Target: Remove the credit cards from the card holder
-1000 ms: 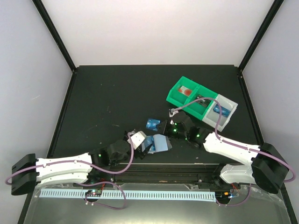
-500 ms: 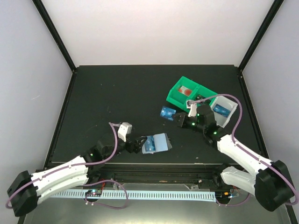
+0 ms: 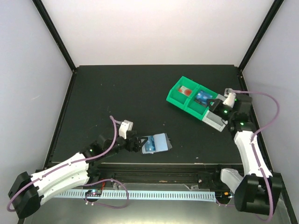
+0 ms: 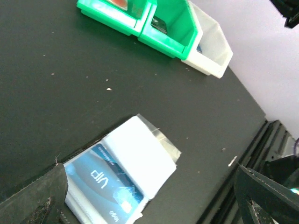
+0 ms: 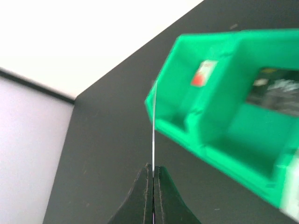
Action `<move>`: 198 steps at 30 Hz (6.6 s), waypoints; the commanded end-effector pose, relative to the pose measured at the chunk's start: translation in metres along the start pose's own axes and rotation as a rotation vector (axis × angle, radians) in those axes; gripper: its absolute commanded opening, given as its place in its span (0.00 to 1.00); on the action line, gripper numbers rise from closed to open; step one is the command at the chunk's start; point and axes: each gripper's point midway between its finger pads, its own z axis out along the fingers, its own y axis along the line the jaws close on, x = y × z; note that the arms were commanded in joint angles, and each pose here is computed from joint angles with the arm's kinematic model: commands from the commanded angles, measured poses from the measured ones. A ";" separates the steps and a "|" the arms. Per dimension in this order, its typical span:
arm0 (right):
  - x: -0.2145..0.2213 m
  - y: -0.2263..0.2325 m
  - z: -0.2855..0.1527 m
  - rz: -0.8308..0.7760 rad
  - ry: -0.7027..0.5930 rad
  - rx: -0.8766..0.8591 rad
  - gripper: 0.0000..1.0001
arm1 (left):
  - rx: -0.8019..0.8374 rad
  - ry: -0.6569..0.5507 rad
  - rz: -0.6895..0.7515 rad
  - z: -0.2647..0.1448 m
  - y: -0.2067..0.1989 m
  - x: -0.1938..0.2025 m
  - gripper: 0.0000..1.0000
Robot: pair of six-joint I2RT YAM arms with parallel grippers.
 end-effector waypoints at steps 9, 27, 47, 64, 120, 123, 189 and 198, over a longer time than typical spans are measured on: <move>-0.059 -0.072 -0.065 0.106 -0.110 0.195 0.01 | 0.019 0.097 -0.083 -0.010 -0.010 0.007 0.99; -0.051 -0.160 -0.053 0.153 -0.020 0.477 0.01 | 0.026 0.153 -0.130 -0.014 -0.012 0.017 0.99; -0.058 -0.196 -0.016 0.264 0.055 0.450 0.04 | 0.014 0.162 -0.140 -0.005 -0.012 0.012 0.99; -0.050 -0.228 0.006 0.322 0.122 0.507 0.09 | -0.006 0.197 -0.131 0.002 -0.010 0.015 0.99; 0.104 0.045 0.028 -0.213 0.347 0.004 0.33 | -0.079 0.323 -0.331 0.044 0.021 0.060 0.23; 0.133 0.058 0.036 -0.218 0.412 -0.035 0.33 | -0.098 0.335 -0.330 0.046 0.027 0.066 0.11; 0.306 0.055 0.107 -0.248 0.739 -0.079 0.30 | -0.297 0.423 -0.299 0.039 0.067 0.097 0.02; 0.312 0.054 0.108 -0.180 0.763 -0.133 0.27 | -0.328 0.464 -0.306 0.040 0.074 0.107 0.02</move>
